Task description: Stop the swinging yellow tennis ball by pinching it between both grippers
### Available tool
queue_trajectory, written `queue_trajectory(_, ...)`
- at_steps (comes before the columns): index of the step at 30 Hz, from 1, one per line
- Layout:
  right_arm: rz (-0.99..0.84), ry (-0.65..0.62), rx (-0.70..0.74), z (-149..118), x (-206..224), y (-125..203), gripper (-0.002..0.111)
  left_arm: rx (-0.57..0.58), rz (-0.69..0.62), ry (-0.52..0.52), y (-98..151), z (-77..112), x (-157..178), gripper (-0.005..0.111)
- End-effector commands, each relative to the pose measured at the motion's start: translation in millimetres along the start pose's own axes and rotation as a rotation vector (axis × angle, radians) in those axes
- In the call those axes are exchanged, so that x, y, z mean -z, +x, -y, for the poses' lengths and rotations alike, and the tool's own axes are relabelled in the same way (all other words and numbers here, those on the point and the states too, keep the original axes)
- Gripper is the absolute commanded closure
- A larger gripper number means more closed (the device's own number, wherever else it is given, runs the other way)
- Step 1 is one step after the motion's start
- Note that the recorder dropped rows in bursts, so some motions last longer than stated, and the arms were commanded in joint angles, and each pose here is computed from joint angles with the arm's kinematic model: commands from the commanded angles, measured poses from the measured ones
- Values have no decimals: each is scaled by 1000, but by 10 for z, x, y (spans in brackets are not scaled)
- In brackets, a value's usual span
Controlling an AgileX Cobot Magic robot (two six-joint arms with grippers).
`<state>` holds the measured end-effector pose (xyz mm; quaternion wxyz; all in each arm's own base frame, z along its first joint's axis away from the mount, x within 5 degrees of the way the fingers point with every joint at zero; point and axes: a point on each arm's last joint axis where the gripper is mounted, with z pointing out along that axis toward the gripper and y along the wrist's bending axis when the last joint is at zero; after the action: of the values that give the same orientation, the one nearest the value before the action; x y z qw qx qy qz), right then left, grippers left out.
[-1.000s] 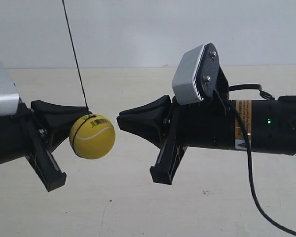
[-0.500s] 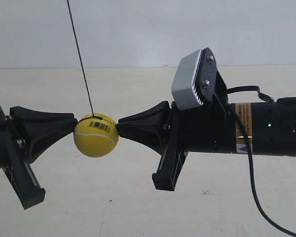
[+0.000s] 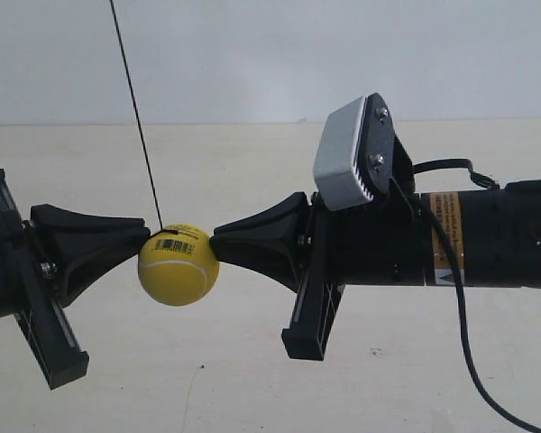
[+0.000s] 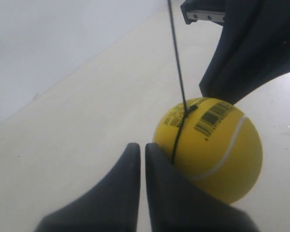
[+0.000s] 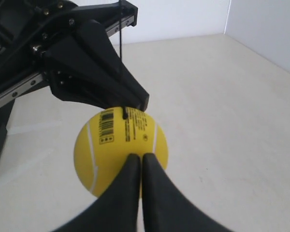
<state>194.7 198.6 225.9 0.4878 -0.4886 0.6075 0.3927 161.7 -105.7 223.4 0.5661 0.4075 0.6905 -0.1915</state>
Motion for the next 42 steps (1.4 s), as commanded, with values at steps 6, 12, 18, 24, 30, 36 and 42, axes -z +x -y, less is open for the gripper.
queue_trajectory(6,27,-13,1,-8,-2,-41,108,-6,42,50,-30,56,-2,102)
queue_trajectory(12,26,-14,2,-9,-2,-40,108,-6,42,50,-30,56,-2,102)
queue_trajectory(18,24,-16,5,-12,-2,-38,108,-6,40,49,-28,56,-2,102)
queue_trajectory(24,18,-20,9,-15,-2,-33,108,0,9,-24,-36,8,57,102)
queue_trajectory(30,18,-20,9,-15,-2,-33,108,2,34,-55,-70,30,160,102)
queue_trajectory(36,23,-23,5,-18,-2,-38,108,2,63,-9,-47,90,160,102)
queue_trajectory(42,23,-23,5,-18,-2,-38,108,-5,54,-41,-34,58,151,102)
